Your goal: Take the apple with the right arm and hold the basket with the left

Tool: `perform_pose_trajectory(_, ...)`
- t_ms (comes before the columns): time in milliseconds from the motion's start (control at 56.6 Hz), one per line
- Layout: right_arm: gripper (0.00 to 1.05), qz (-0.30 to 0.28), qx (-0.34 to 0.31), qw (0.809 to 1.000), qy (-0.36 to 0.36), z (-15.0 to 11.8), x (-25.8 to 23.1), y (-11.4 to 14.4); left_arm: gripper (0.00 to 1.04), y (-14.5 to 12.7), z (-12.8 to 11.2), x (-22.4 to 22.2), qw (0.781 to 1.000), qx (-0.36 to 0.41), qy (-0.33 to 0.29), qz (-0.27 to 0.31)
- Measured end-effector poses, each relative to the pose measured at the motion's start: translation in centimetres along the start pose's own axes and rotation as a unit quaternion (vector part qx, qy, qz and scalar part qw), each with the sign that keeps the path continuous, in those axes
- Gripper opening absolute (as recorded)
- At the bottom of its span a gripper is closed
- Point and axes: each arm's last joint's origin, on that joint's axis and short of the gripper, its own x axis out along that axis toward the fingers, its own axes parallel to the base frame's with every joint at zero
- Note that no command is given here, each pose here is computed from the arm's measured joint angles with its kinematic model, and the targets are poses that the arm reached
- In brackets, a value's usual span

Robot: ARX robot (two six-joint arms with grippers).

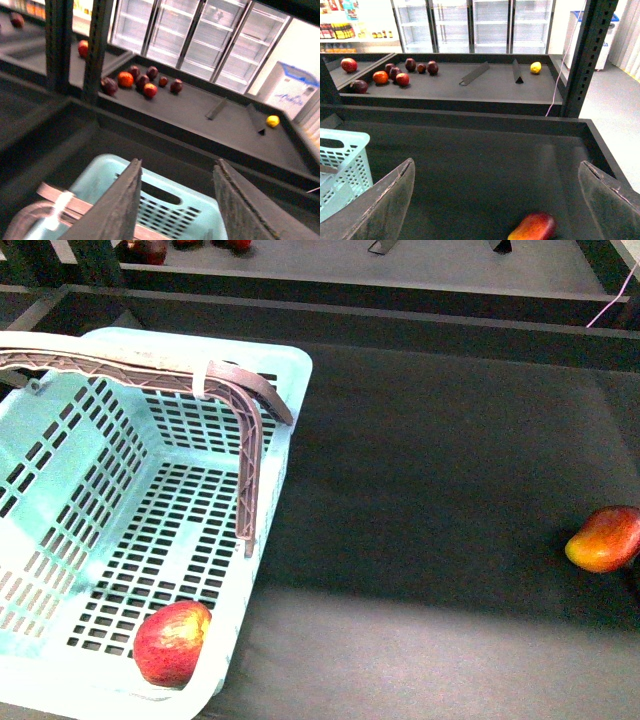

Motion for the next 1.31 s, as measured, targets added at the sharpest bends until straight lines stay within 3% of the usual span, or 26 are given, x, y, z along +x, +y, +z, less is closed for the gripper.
perform_pose_trajectory(88, 0.96, 0.000, 0.000, 1.000, 0.000, 0.0, 0.0, 0.0, 0.28, 1.1, -0.3, -1.3, 0.997, 0.071, 0.000, 0.001)
perform_pose_trajectory(230, 0.96, 0.000, 0.000, 1.000, 0.000, 0.0, 0.0, 0.0, 0.03, 2.3, -1.0, -3.0, 0.993, 0.114, 0.009, -0.001)
perform_pose_trajectory(760, 0.96, 0.000, 0.000, 1.000, 0.000, 0.0, 0.0, 0.0, 0.03, 5.6, -2.2, -7.3, 0.992, 0.129, 0.009, 0.006)
perform_pose_trajectory(1307, 0.96, 0.000, 0.000, 1.000, 0.000, 0.0, 0.0, 0.0, 0.03, 5.4, -1.4, -9.6, 0.992, 0.130, -0.004, 0.001)
